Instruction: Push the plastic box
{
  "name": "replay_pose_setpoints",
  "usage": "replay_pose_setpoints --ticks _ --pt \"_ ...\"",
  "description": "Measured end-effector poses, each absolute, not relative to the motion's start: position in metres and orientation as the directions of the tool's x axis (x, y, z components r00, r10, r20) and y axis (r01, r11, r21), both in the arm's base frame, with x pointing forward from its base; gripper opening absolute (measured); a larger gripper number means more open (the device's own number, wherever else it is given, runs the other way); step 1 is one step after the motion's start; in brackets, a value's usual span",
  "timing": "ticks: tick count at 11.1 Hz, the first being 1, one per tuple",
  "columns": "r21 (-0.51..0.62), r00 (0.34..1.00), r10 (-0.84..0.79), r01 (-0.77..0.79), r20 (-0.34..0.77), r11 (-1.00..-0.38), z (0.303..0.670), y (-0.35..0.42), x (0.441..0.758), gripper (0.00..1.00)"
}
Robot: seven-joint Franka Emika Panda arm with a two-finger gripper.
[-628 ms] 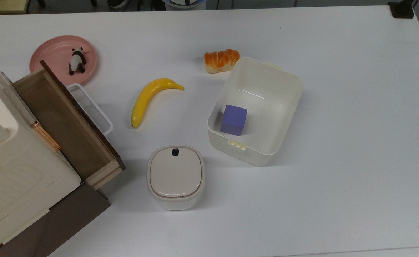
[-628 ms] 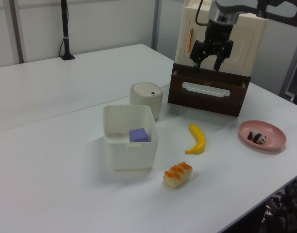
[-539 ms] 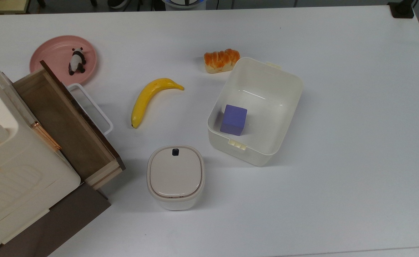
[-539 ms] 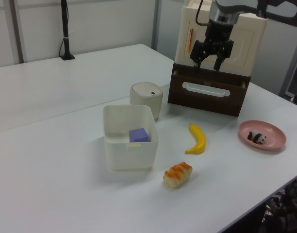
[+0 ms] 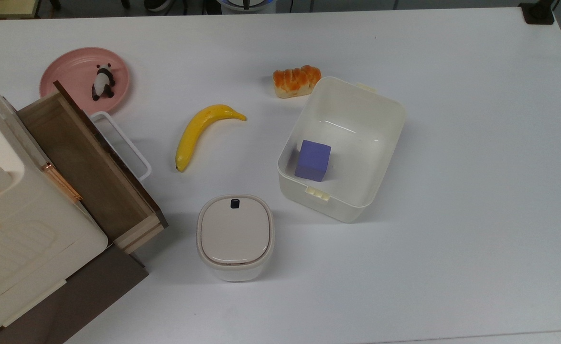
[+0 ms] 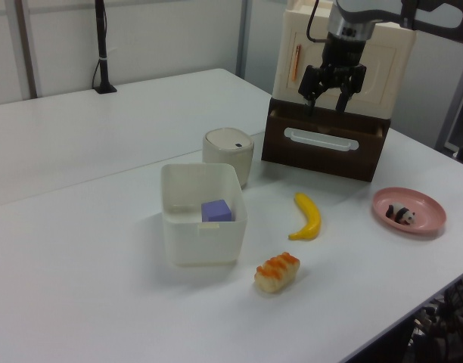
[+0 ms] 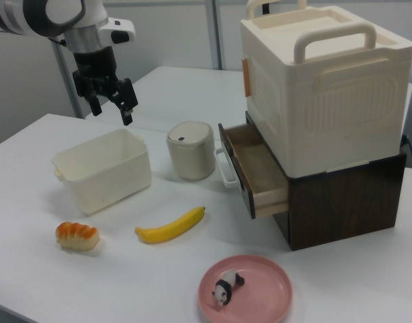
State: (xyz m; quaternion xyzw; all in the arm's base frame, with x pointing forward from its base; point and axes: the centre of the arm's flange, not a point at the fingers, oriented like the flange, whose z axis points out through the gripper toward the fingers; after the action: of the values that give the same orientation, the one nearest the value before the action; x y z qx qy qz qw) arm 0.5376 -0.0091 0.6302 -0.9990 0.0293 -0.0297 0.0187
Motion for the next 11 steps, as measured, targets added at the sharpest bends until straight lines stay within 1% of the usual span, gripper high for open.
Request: replay_pose_setpoints --ticks 6,9,11 --pt "-0.038 0.998 -0.035 -0.033 0.058 -0.999 0.63 0.001 0.538 1.0" --pt "-0.033 0.996 0.074 0.076 0.048 -0.997 0.623 0.004 0.538 1.0" --pt "-0.029 0.976 0.215 0.216 0.04 -0.976 0.604 0.022 0.543 1.0"
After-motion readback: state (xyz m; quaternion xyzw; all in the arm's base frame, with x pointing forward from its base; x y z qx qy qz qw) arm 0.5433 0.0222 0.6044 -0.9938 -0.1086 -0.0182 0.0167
